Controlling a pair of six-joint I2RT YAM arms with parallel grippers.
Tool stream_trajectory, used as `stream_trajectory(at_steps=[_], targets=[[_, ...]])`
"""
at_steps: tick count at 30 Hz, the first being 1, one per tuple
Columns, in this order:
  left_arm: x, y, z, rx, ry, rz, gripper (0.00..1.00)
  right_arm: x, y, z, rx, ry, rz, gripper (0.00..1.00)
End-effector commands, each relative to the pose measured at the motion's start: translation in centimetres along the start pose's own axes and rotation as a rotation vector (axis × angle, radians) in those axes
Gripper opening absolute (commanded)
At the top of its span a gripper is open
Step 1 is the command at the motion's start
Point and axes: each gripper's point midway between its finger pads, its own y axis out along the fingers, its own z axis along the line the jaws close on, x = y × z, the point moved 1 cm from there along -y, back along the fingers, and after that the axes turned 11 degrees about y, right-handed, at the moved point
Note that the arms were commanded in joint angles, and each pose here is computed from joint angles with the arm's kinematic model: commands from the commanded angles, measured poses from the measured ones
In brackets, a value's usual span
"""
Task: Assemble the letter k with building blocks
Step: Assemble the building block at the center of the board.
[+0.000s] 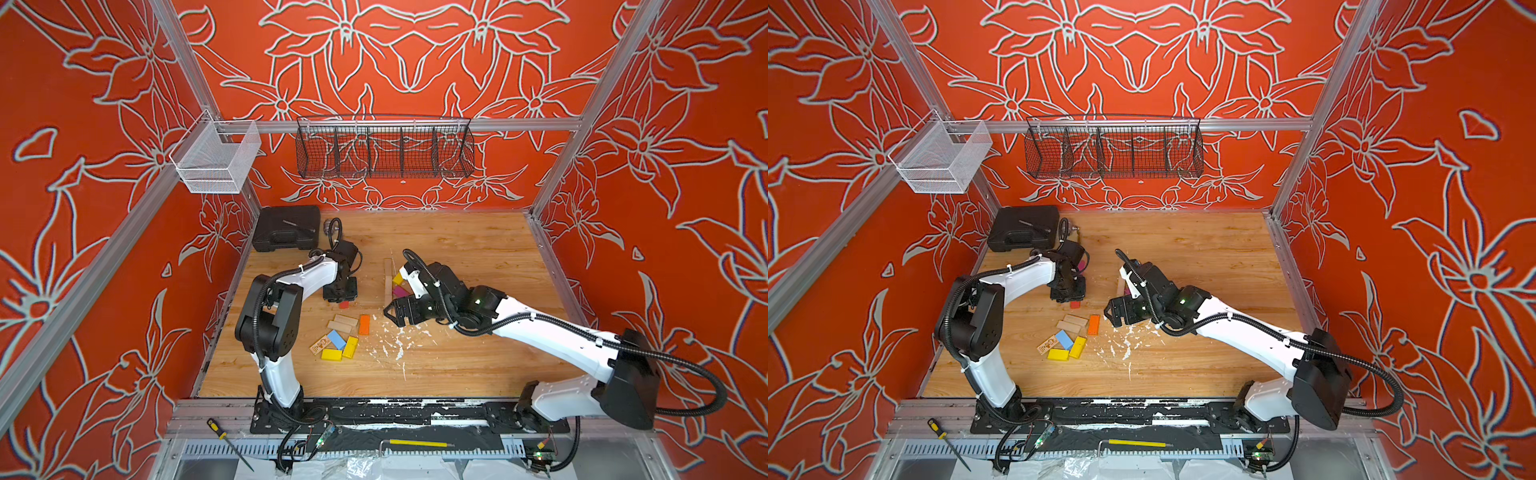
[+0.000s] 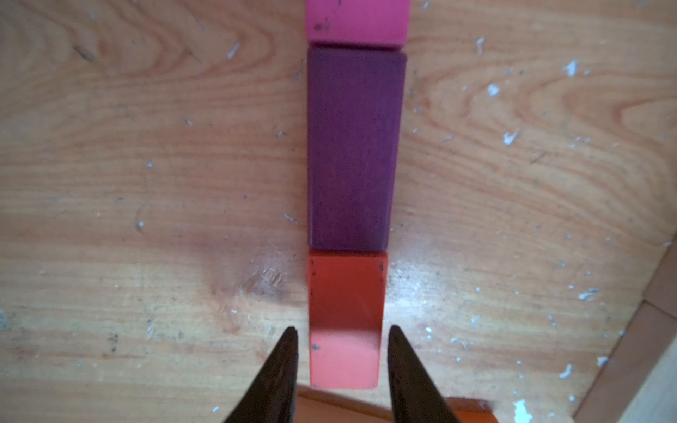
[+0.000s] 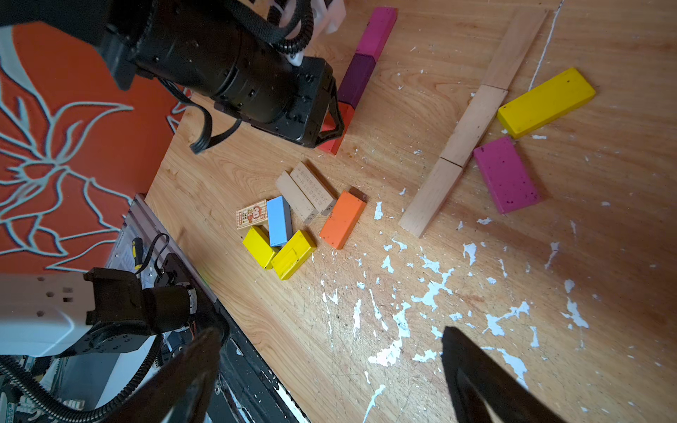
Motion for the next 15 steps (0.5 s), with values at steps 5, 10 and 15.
stream_trajectory(at_steps=[5, 10, 15], targets=[[0.18, 0.29, 0.33, 0.015, 0.006, 0.019, 0.38, 0.42, 0.00, 0.46, -0.005, -0.004, -0.007, 0.96], [0.20, 0.50, 0.31, 0.013, 0.005, 0.022, 0.37, 0.49, -0.06, 0.55, -0.004, -0.006, -0.008, 0.96], [0.31, 0.48, 0.33, 0.014, 0.008, 0.020, 0.35, 0.50, -0.06, 0.52, -0.006, -0.005, -0.009, 0.96]])
